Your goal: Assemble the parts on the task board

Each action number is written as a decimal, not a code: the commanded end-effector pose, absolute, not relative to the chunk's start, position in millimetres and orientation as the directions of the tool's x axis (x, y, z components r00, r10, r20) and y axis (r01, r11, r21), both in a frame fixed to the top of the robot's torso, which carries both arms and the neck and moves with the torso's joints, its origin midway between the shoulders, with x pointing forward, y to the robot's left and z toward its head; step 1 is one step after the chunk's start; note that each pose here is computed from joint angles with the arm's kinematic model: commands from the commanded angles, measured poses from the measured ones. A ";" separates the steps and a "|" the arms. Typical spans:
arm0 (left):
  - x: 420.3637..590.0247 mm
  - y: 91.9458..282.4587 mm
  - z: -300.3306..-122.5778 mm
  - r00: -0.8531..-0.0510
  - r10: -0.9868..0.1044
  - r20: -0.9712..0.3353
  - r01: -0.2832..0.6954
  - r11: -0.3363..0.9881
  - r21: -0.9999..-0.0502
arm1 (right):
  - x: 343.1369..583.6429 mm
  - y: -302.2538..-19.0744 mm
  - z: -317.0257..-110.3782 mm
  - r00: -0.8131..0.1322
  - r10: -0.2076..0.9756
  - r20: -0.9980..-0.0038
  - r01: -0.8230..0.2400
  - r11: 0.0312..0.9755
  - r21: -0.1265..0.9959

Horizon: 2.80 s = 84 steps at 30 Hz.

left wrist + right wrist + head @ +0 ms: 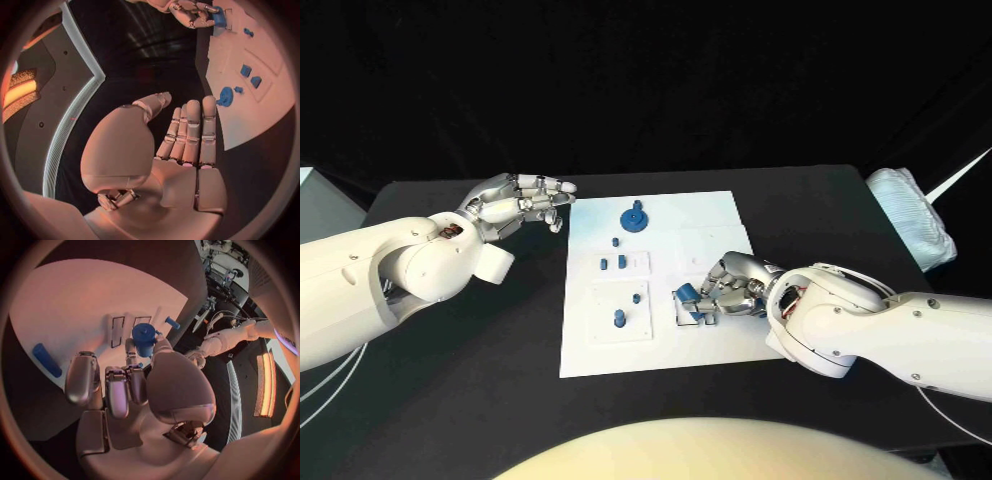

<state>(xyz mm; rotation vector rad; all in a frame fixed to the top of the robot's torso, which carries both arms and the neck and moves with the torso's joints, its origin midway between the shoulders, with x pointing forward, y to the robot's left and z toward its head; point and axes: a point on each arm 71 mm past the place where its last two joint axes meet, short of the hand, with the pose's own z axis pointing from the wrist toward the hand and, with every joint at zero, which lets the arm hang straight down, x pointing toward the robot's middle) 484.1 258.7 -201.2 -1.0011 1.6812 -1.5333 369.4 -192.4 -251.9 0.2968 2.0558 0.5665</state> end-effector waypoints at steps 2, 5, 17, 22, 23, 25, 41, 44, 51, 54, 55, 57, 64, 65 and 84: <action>483.3 257.0 -200.8 -0.517 -0.855 0.038 -0.110 0.022 -0.994 | 368.8 -192.7 -253.0 -0.533 0.403 -0.744 -0.029 0.870 0.492; 483.4 257.0 -200.8 -0.517 -0.855 0.038 -0.110 0.023 -0.994 | 368.8 -193.0 -254.0 -0.541 0.394 -0.743 -0.029 0.874 0.485; 483.3 256.8 -200.8 -0.517 -0.855 0.038 -0.110 0.023 -0.994 | 371.7 -193.1 -256.2 -0.542 0.390 -0.745 -0.021 0.880 0.475; 483.1 256.4 -200.8 -0.517 -0.855 0.037 -0.110 0.024 -0.994 | 374.5 -193.4 -255.4 -0.517 0.402 -0.756 -0.021 0.877 0.480; 482.9 256.1 -200.7 -0.518 -0.855 0.037 -0.111 0.024 -0.994 | 374.9 -193.4 -255.3 -0.513 0.403 -0.758 -0.021 0.877 0.480; 482.7 255.5 -200.7 -0.520 -0.853 0.038 -0.111 0.023 -0.994 | 375.6 -193.5 -255.4 -0.509 0.403 -0.760 -0.022 0.877 0.480; 482.6 255.8 -200.8 -0.521 -0.853 0.038 -0.113 0.025 -0.993 | 376.1 -187.6 -254.5 -0.507 0.407 -0.760 -0.043 0.869 0.493; 482.6 255.8 -200.9 -0.521 -0.853 0.038 -0.113 0.025 -0.993 | 376.0 -187.3 -254.1 -0.504 0.409 -0.761 -0.046 0.867 0.496; 482.7 256.0 -200.9 -0.521 -0.853 0.038 -0.113 0.025 -0.993 | 374.0 -188.4 -251.5 -0.500 0.411 -0.762 -0.072 0.857 0.510; 482.8 256.2 -200.9 -0.520 -0.853 0.037 -0.113 0.025 -0.993 | 371.9 -189.9 -249.9 -0.502 0.410 -0.762 -0.087 0.852 0.516; 482.8 256.4 -200.9 -0.520 -0.853 0.037 -0.113 0.026 -0.993 | 370.9 -190.5 -249.1 -0.503 0.410 -0.761 -0.093 0.850 0.519; 482.9 256.7 -201.0 -0.519 -0.854 0.037 -0.113 0.026 -0.993 | 368.7 -191.2 -247.7 -0.506 0.409 -0.759 -0.103 0.845 0.524; 483.2 257.2 -201.2 -0.519 -0.854 0.037 -0.113 0.026 -0.993 | 363.9 -194.1 -245.3 -0.518 0.395 -0.759 -0.121 0.844 0.522; 483.2 257.1 -201.3 -0.519 -0.854 0.037 -0.113 0.026 -0.993 | 364.3 -194.7 -245.4 -0.514 0.391 -0.764 -0.123 0.847 0.516; 483.3 257.0 -201.9 -0.518 -0.855 0.037 -0.114 0.026 -0.993 | 375.6 -195.8 -256.5 -0.527 0.350 -0.774 -0.100 0.879 0.466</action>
